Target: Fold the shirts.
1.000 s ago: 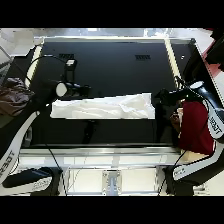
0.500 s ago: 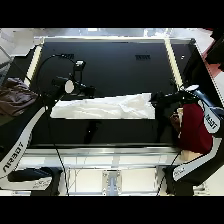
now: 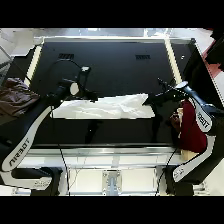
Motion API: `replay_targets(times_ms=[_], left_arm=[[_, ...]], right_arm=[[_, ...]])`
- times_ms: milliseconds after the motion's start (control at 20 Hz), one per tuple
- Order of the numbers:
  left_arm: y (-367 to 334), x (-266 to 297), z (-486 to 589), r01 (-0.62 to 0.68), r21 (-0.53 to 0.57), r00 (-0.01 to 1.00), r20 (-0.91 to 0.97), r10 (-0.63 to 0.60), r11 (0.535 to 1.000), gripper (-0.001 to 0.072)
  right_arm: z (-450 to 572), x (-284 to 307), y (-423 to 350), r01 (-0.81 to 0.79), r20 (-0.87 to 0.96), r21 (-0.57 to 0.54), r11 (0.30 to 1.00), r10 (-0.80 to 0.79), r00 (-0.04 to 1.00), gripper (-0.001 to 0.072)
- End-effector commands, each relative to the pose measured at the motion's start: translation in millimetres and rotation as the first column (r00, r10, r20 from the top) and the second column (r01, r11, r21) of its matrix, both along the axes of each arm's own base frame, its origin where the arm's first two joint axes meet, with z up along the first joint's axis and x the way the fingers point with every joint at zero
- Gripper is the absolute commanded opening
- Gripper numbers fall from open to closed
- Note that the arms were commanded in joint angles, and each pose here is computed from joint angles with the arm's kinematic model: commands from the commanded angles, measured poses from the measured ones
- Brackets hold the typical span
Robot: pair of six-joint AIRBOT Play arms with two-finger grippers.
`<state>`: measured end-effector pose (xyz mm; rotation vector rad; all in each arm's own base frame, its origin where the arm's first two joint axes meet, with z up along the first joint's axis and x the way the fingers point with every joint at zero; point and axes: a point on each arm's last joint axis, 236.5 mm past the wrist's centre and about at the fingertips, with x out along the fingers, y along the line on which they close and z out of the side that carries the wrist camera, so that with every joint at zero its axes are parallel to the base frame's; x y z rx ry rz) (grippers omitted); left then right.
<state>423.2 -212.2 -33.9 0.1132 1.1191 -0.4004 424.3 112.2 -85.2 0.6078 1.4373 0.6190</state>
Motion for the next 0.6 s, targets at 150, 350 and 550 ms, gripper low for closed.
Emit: replay_targets(times_ms=[150, 350, 550], left_arm=[[-53, -35, -49, 0.205, 0.03, 0.975, -0.095, -0.202, 0.978, 0.002], [-63, -37, -68, 0.235, 0.041, 0.967, -0.117, -0.229, 0.971, 0.0011], [-50, -26, -69, 0.194, 0.043, 0.975, -0.115, -0.188, 0.98, 0.0011]], right_arm=[[64, 4, 36, -0.136, 0.043, 0.044, 0.99, 0.134, 0.99, 0.0019], [119, 8, 70, -0.217, 0.126, 0.033, 0.976, 0.212, 0.969, 0.0019], [176, 12, 127, -0.3, 0.264, 0.008, 0.954, 0.287, 0.921, 0.0018]])
